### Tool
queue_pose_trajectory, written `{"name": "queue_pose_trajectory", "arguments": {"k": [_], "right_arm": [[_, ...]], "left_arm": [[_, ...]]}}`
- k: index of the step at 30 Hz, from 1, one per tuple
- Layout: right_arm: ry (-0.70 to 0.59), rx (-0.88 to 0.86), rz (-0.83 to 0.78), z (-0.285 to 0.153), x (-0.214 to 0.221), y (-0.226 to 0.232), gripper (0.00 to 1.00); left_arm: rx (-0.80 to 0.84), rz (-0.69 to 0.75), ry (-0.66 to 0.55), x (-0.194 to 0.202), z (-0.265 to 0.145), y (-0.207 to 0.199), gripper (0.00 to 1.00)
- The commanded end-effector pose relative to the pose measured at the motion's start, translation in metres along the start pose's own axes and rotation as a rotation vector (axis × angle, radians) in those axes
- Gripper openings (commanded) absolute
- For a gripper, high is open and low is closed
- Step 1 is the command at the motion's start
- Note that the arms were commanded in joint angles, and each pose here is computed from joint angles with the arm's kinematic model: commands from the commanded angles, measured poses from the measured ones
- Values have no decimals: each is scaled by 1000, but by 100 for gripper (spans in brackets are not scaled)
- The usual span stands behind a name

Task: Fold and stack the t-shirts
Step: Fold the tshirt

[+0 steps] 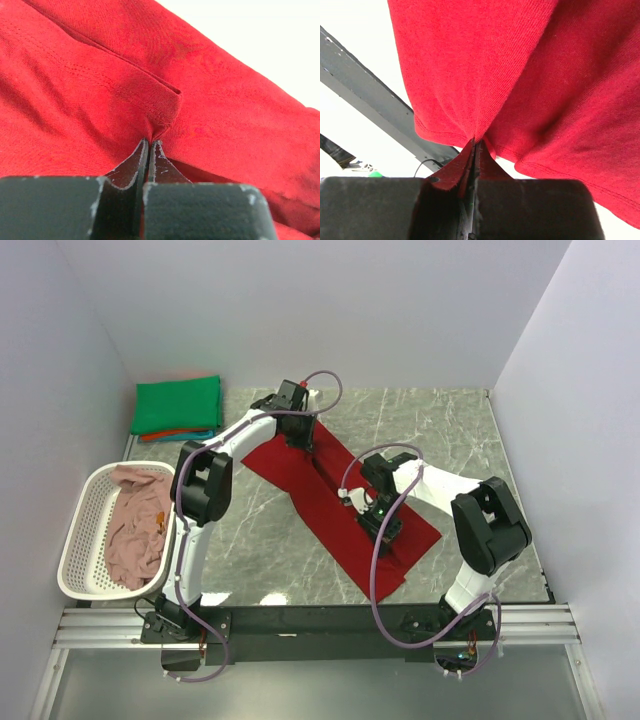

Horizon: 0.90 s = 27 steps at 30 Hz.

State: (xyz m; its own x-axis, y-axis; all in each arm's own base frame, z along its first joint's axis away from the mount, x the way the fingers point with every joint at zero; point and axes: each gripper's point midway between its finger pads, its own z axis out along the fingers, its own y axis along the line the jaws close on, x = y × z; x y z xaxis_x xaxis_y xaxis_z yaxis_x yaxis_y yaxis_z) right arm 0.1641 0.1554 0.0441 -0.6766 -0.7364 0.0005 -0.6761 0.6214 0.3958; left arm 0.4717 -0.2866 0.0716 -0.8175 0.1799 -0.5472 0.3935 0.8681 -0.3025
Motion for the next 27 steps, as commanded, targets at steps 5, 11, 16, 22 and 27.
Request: {"name": "queue_pose_trajectory", "arguments": {"k": [5,11,16,22,27], "right_arm": [[1,-27,-4,-4,-6,0,0],[-4,-24,-6,-9,-10,-1,0],[1,-29,-4,-9,-11,-1,0],[-7,-25,-6,-12,-14,-1,0],[-10,-21,-6,-14,-10,0,0]], "left_arm": [[97,38,7,-9,-9,-17,1],[102,65,73,17,-10,-12,25],[92,68,80,21,-12,-10,36],[67,60,60,16,-11,-6,1],[79,55,5,0,-19,-10,1]]}}
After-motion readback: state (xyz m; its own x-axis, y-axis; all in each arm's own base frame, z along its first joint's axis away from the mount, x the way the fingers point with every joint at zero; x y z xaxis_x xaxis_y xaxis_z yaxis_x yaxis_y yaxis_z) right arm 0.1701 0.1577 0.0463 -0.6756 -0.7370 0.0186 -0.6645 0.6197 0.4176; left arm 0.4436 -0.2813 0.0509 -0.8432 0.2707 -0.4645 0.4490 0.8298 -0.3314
